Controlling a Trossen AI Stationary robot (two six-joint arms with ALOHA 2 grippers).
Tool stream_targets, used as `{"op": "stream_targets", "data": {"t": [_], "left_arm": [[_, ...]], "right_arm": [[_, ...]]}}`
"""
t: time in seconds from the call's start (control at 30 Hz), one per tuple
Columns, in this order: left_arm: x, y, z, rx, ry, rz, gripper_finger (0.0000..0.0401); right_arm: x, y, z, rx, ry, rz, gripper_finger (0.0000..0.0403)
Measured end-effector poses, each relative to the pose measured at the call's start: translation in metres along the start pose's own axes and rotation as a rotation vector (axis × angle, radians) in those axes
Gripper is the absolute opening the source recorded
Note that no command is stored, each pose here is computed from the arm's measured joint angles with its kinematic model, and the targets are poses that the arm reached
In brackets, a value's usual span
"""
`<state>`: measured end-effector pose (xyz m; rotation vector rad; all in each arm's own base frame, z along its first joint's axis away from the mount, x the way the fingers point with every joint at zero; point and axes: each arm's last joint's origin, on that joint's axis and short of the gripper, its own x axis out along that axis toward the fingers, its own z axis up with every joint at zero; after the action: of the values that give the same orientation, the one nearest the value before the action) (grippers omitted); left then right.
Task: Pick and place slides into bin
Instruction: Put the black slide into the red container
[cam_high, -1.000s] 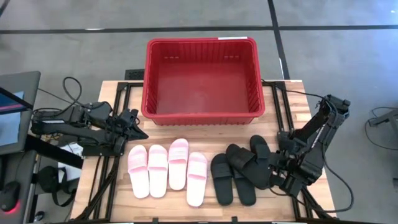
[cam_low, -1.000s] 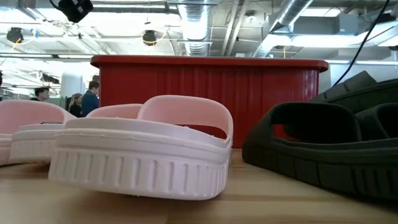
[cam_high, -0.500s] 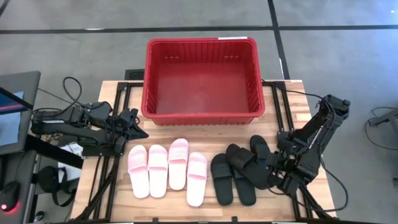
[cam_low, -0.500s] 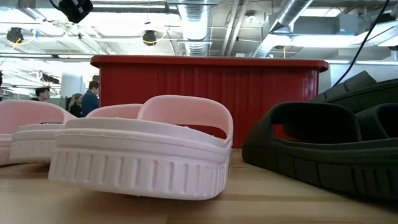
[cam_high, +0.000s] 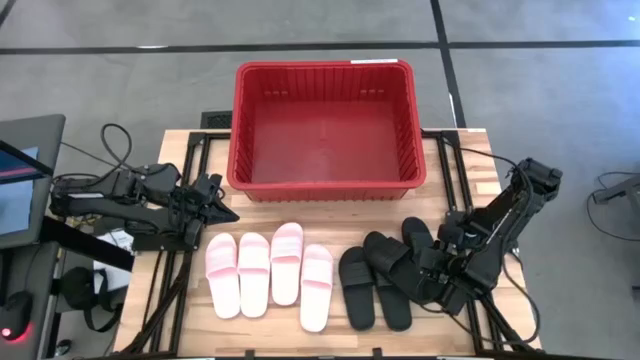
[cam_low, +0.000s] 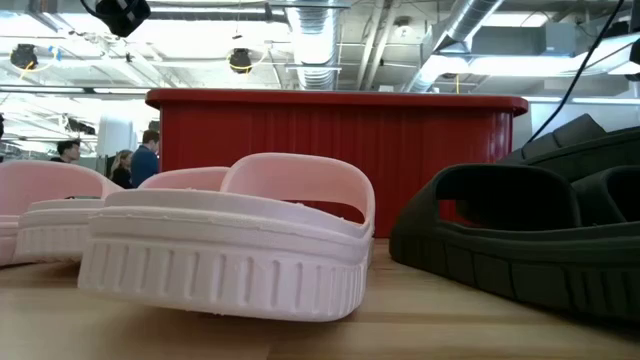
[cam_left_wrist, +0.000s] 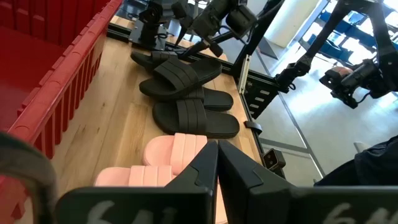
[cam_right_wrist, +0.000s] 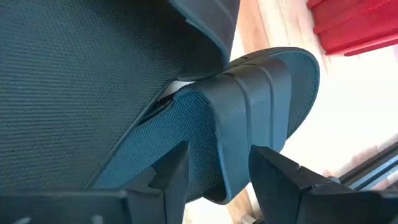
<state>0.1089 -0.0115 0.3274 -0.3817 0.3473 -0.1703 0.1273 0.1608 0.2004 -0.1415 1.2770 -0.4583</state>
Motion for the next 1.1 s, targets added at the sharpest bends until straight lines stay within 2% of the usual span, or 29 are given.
{"op": "stream_targets", "data": {"t": [0.4, 0.7, 1.0, 1.1], "left_arm": [[0.000, 0.000, 0.000, -0.009, 0.000, 0.000, 0.0000], [0.000, 0.000, 0.000, -0.038, -0.001, -0.001, 0.0000], [0.000, 0.000, 0.000, -0.038, -0.001, -0.001, 0.0000], [0.000, 0.000, 0.000, -0.038, 0.000, -0.001, 0.0000]], "right_arm": [[0.018, 0.016, -0.002, 0.020, 0.029, -0.086, 0.0147], [0.023, 0.009, 0.002, 0.034, 0.040, -0.152, 0.0136], [0.023, 0.010, 0.003, 0.001, 0.033, -0.151, 0.0133], [0.024, 0.012, 0.003, -0.042, 0.029, -0.131, 0.0134]]}}
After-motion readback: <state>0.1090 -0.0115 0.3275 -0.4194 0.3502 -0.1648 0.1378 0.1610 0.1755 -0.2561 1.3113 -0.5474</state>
